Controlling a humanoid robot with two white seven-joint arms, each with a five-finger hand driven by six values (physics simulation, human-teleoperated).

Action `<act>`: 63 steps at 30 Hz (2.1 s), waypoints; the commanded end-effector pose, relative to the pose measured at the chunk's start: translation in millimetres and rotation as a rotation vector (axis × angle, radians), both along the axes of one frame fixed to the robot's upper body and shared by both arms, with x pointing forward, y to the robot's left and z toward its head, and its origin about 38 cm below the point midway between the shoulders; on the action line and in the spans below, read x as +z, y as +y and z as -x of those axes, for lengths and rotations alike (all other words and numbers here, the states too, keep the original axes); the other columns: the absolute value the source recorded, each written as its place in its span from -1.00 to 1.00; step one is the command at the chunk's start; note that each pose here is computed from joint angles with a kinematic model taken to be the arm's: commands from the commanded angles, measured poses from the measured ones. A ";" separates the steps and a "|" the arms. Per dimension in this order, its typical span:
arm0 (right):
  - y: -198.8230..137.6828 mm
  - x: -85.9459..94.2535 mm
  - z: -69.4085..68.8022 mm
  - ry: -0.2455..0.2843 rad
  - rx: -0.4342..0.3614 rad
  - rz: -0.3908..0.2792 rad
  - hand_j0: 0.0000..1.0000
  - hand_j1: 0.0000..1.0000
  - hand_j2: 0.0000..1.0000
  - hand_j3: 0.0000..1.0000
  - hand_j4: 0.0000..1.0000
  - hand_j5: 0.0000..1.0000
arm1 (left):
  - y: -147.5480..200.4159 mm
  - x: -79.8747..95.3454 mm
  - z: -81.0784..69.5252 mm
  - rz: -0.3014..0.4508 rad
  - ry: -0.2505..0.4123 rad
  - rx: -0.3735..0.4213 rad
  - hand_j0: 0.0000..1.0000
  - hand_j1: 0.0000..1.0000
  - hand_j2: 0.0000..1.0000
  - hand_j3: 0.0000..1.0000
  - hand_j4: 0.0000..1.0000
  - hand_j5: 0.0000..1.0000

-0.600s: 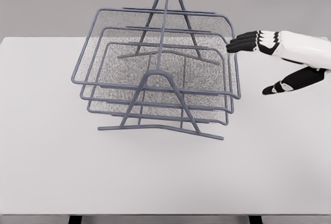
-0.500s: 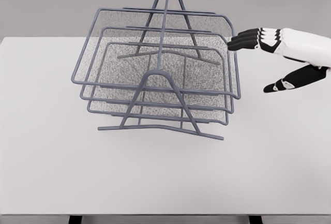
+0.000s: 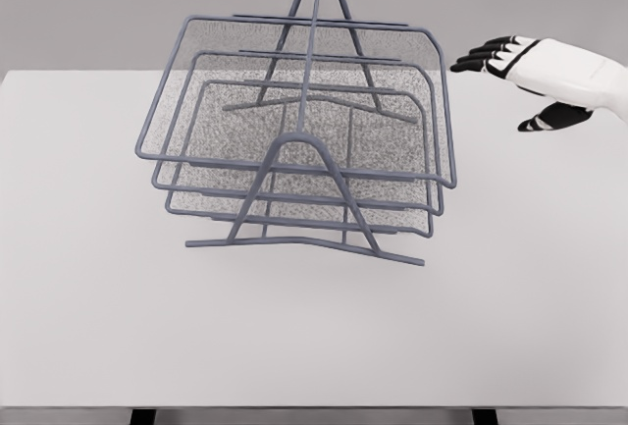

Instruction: Pull out the upper folder box with right arm

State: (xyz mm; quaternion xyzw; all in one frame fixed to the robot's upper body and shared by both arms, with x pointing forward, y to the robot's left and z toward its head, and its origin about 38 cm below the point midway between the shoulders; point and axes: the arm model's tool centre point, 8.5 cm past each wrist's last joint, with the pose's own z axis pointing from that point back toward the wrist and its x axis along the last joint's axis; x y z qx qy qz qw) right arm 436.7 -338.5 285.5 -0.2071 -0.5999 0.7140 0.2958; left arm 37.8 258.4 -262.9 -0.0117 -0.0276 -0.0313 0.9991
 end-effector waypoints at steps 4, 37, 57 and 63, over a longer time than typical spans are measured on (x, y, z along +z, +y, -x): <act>12.7 -7.8 1.0 -0.001 0.022 0.060 1.00 1.00 1.00 1.00 1.00 1.00 | 0.0 0.0 0.0 0.000 0.000 0.000 1.00 1.00 1.00 1.00 1.00 1.00; 59.3 -34.2 1.3 0.008 0.109 0.116 1.00 1.00 1.00 1.00 1.00 1.00 | 0.0 -0.1 1.0 0.000 0.002 0.000 1.00 1.00 1.00 1.00 1.00 1.00; 32.5 -20.2 6.8 -0.015 0.063 0.153 1.00 1.00 1.00 1.00 1.00 1.00 | 0.0 0.0 0.0 0.000 0.000 0.000 1.00 1.00 1.00 1.00 1.00 1.00; 18.5 -13.9 13.0 -0.026 0.039 0.168 1.00 1.00 1.00 1.00 1.00 1.00 | 0.0 -0.1 1.0 0.000 0.002 0.000 1.00 1.00 1.00 1.00 1.00 1.00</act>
